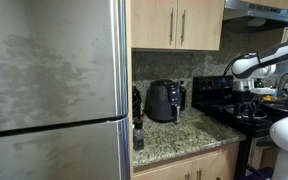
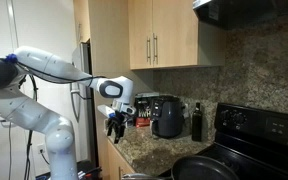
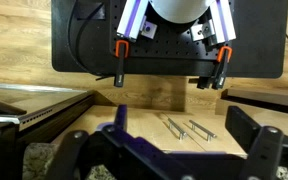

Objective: Pull out the black container from under the coffee machine

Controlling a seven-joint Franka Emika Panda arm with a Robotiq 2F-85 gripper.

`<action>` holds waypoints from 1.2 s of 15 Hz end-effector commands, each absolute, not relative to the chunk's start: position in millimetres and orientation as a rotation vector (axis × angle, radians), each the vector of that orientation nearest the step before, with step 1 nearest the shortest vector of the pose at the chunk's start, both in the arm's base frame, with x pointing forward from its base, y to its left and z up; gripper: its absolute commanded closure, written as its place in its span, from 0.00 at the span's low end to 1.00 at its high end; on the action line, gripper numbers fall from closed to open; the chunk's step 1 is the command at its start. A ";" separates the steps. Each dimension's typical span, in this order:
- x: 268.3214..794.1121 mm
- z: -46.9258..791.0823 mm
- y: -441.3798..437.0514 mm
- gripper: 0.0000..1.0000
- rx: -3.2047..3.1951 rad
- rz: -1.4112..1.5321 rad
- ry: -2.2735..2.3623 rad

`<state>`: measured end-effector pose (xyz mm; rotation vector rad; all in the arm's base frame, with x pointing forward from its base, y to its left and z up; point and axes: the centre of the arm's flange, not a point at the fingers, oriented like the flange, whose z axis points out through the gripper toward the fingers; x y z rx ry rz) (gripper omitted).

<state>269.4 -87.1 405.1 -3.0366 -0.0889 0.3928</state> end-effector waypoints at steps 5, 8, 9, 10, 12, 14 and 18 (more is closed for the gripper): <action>265.9 405.0 -95.7 0.00 -3.099 0.478 -0.302; 275.8 403.5 -100.2 0.00 -3.169 0.357 -0.518; 278.5 404.6 -99.5 0.00 -3.178 0.314 -0.589; 281.6 405.8 -98.1 0.00 -3.178 0.264 -0.661; 285.2 412.5 -95.1 0.00 -3.181 0.298 -0.598; 286.3 412.9 -94.3 0.00 -3.182 0.286 -0.608; 285.9 413.1 -96.6 0.00 -3.108 0.313 -0.855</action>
